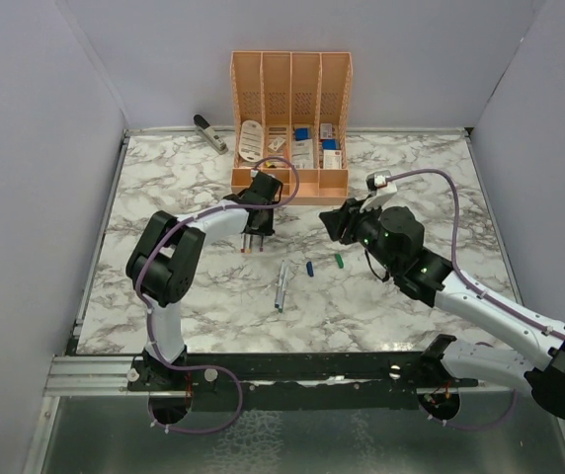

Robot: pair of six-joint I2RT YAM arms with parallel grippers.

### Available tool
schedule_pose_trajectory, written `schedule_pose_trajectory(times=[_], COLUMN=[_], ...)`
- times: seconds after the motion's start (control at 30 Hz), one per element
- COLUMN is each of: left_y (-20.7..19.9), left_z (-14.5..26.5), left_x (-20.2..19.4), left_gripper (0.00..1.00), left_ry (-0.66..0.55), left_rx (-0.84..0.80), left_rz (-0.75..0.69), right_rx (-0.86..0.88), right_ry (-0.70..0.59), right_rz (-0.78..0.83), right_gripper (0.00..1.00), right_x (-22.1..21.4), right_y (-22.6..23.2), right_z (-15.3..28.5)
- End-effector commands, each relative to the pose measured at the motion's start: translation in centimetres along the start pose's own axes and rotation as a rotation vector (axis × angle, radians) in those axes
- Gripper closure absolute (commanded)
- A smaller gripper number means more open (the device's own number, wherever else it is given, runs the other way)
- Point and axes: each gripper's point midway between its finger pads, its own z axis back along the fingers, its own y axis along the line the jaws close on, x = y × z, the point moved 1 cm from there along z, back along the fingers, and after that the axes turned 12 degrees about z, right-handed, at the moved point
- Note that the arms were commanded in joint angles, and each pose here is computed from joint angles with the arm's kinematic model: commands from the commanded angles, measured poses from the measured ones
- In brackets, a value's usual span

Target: Insert the pens into the pen caps

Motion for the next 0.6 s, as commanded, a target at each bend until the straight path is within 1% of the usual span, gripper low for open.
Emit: schedule_pose_trajectory(times=[0.0, 0.13, 0.27, 0.4, 0.5, 0.57], left_y=[0.5, 0.5, 0.0, -1.2, -1.5, -1.7], left_z=[-0.1, 0.5, 2.0, 4.8, 6.6, 8.5], left_x=[0.8, 1.2, 2.1, 3.5, 3.4, 3.2], left_gripper=[0.69, 0.63, 0.63, 0.64, 0.64, 0.64], left_ry=[-0.017, -0.027, -0.051, -0.096, -0.112, -0.134], left_rx=[0.038, 0.046, 0.017, -0.056, -0.093, -0.127], left_rz=[0.001, 0.004, 0.011, 0.020, 0.016, 0.020], right_rx=[-0.030, -0.028, -0.025, -0.054, -0.109, -0.145], right_ry=[0.015, 0.013, 0.011, 0.016, 0.035, 0.064], right_rz=[-0.002, -0.003, -0.009, -0.025, -0.043, -0.054], right_gripper=[0.65, 0.66, 0.66, 0.66, 0.63, 0.60], right_x=[-0.5, -0.6, -0.7, -1.1, -1.7, -2.5], right_y=[-0.5, -0.5, -0.5, -0.9, -1.7, -2.2], right_z=[0.5, 0.5, 0.5, 0.4, 0.2, 0.1])
